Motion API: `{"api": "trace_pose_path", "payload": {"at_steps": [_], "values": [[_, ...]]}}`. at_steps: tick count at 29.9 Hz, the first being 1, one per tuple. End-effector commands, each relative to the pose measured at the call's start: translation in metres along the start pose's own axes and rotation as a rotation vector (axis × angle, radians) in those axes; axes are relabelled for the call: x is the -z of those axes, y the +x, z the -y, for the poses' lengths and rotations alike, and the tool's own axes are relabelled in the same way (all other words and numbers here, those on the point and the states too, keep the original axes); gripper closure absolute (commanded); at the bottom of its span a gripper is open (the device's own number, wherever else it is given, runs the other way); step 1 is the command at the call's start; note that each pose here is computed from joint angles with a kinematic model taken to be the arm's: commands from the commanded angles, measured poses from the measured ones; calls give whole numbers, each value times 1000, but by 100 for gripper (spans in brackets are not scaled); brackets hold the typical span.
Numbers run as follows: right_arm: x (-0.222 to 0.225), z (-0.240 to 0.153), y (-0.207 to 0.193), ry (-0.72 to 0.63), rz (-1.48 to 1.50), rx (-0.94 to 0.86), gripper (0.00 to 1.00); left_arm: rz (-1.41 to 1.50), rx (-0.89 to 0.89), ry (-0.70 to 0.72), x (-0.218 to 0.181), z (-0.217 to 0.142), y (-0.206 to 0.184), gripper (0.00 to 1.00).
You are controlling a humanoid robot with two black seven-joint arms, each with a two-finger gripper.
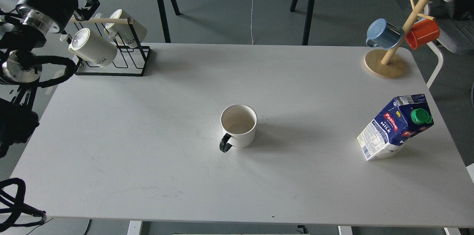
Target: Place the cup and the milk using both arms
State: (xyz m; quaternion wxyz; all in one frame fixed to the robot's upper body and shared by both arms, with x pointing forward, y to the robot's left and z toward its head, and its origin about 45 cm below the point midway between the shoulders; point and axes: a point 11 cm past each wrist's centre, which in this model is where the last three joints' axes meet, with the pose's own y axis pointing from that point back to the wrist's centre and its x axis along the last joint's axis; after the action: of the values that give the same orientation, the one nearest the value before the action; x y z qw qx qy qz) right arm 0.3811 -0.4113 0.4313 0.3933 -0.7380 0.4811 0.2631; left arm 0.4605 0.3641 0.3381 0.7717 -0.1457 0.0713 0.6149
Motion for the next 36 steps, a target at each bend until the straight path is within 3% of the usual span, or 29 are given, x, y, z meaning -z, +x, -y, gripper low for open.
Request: {"api": "trace_pose_path", "payload": {"at_steps": [1, 15, 36], "values": [[-6, -21, 9, -15, 58, 17, 1, 3, 0, 0, 0, 0, 0, 1], [-55, -111, 73, -145, 145, -273, 1, 6, -1, 2, -1, 0, 1, 1], [-110, -177, 78, -283, 248, -411, 1, 6, -1, 3, -1, 0, 1, 1]]}}
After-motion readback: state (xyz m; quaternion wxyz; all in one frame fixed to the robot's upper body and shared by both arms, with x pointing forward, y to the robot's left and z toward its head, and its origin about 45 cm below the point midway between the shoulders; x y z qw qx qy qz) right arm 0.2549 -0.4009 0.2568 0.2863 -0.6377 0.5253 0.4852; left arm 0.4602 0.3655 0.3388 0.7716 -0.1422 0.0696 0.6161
